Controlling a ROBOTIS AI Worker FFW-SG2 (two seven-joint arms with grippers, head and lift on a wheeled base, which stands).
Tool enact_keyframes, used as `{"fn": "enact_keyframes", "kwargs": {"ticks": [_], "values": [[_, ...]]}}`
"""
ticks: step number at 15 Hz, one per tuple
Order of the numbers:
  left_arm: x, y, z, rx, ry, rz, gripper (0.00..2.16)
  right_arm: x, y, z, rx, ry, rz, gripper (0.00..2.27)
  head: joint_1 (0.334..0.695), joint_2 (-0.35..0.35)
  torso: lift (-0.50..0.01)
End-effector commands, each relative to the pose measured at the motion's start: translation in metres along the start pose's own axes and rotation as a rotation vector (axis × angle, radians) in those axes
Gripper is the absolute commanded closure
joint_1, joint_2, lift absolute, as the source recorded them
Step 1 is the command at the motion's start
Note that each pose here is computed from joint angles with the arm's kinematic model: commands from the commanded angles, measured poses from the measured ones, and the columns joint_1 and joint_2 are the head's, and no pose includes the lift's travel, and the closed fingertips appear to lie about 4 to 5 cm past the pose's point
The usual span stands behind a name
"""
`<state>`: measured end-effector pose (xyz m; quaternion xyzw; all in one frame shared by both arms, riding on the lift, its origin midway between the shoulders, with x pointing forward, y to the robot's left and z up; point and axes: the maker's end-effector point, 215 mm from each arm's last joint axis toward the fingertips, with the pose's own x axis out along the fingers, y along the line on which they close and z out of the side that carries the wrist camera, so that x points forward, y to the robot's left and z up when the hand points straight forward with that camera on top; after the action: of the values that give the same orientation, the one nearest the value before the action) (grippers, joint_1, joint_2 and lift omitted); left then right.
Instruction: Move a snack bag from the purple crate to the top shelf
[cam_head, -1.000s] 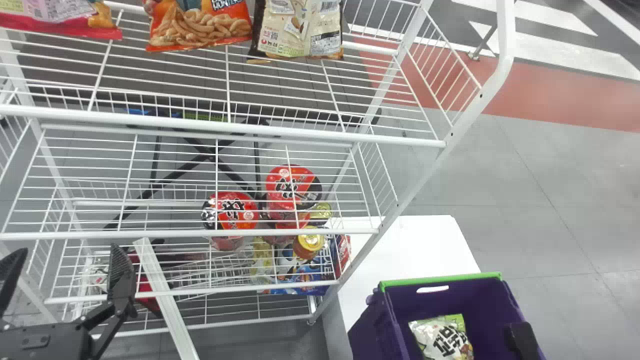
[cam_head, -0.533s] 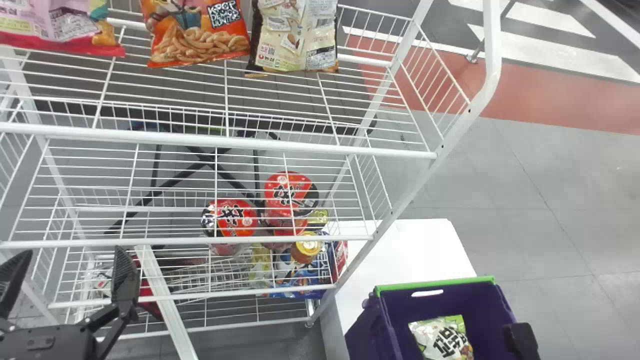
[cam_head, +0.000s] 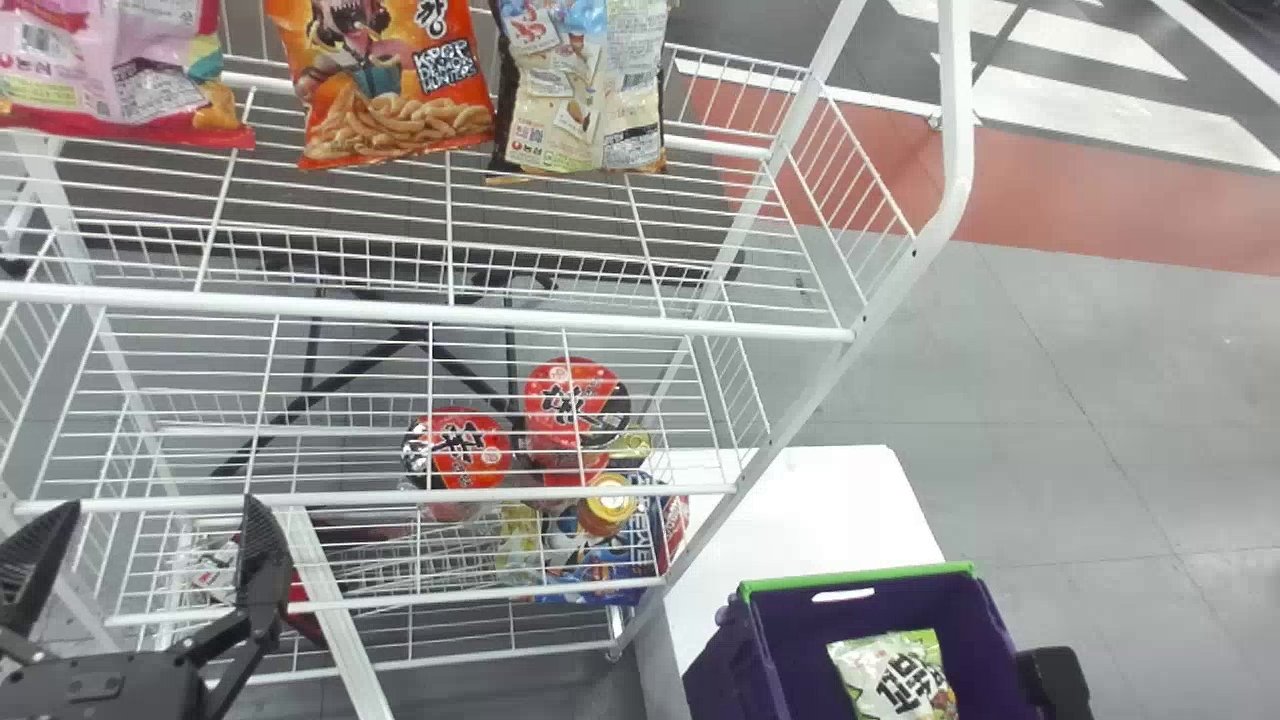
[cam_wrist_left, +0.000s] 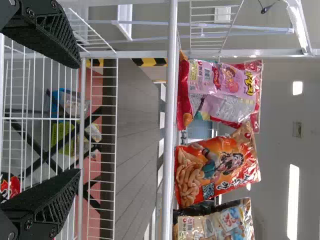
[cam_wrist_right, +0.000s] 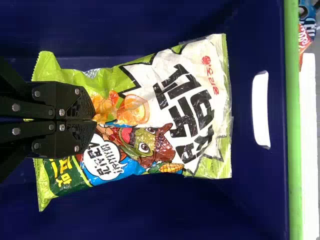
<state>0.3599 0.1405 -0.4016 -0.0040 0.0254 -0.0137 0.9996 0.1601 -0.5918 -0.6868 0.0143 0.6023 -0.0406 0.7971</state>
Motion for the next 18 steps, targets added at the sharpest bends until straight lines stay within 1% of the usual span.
{"fn": "enact_keyframes", "kwargs": {"ticks": [1,4,18], "values": [[0.0000,-0.0003,0.0006,0.000,0.001,0.000,0.06,-0.0005,-0.0008,-0.0010,0.004,0.003,0.000,1.71,0.695,-0.350,-0.153],[-0.0008,-0.0005,-0.0033,0.002,0.008,-0.001,0.06,-0.0005,-0.0004,-0.0010,0.004,0.003,0.001,1.71,0.695,-0.350,-0.141],[-0.0004,-0.0002,-0.0033,0.000,0.006,0.001,0.06,-0.0011,-0.0004,-0.0053,0.006,0.003,0.006,1.71,0.695,-0.350,-0.085]]}}
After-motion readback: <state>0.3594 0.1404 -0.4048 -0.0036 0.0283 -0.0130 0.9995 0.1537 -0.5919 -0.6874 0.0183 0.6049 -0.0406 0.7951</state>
